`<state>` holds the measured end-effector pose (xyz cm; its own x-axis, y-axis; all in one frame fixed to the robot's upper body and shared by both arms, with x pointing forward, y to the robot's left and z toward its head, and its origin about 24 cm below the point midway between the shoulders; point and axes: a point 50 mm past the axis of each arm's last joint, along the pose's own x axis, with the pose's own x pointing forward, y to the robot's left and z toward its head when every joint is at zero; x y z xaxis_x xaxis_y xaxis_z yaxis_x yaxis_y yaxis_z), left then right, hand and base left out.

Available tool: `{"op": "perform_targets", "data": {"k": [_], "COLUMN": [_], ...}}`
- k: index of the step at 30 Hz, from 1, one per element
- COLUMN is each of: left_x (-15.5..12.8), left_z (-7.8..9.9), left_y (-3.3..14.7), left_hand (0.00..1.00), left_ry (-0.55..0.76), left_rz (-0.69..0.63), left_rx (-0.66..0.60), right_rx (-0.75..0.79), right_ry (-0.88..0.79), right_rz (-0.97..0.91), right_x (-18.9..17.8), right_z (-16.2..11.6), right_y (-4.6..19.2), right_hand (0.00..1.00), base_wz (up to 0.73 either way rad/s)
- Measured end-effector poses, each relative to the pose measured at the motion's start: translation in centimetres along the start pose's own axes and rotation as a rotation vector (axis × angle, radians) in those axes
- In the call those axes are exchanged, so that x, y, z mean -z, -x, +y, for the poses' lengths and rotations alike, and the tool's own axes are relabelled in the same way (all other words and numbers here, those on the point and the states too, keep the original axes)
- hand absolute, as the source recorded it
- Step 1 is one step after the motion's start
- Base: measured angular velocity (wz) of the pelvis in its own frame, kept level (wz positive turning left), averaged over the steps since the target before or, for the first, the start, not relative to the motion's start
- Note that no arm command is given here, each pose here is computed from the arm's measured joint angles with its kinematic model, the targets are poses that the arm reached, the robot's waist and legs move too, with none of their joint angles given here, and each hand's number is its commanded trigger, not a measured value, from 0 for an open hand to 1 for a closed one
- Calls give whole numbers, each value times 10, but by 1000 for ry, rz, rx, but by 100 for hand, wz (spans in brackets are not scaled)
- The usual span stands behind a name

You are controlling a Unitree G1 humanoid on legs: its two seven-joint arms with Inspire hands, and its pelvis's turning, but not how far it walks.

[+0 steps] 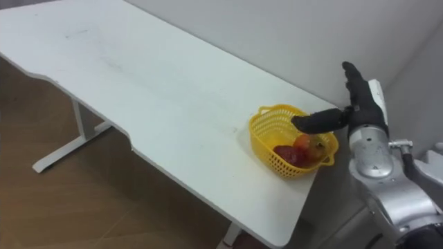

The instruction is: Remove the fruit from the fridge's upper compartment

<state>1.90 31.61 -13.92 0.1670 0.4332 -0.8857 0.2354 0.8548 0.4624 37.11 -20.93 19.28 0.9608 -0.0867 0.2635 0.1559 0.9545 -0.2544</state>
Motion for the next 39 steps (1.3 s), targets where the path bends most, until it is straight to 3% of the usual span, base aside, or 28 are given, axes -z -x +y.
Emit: {"op": "perform_targets", "data": {"k": [6,11,20,25,32,39], "left_x": [11,3,-8,-15,-29,-35], "left_z": [-13,-13,-24,-33,-39,-50], "left_y": [3,2,1,2,2,3], "left_hand": [0,0,0,0,0,0], "left_ry": [57,58,24,-27,8,31], "left_rz": [22,-8,-27,-41,-73,-87], "left_rx": [29,34,82,128,149,173], "right_rx": [-298,-565,-856,-944,-1028,-923], "right_ry": [-88,-125,-138,-225,-349,-463], "right_rz": [-99,-14,184,281,409,543], "right_x": [-12,18,68,88,108,134], "right_z": [36,59,72,85,92,84], "right_y": [37,80,142,177,219,246], "right_hand": [0,0,0,0,0,0], "base_wz": [-28,-22,-14,-8,-8,-7]}}
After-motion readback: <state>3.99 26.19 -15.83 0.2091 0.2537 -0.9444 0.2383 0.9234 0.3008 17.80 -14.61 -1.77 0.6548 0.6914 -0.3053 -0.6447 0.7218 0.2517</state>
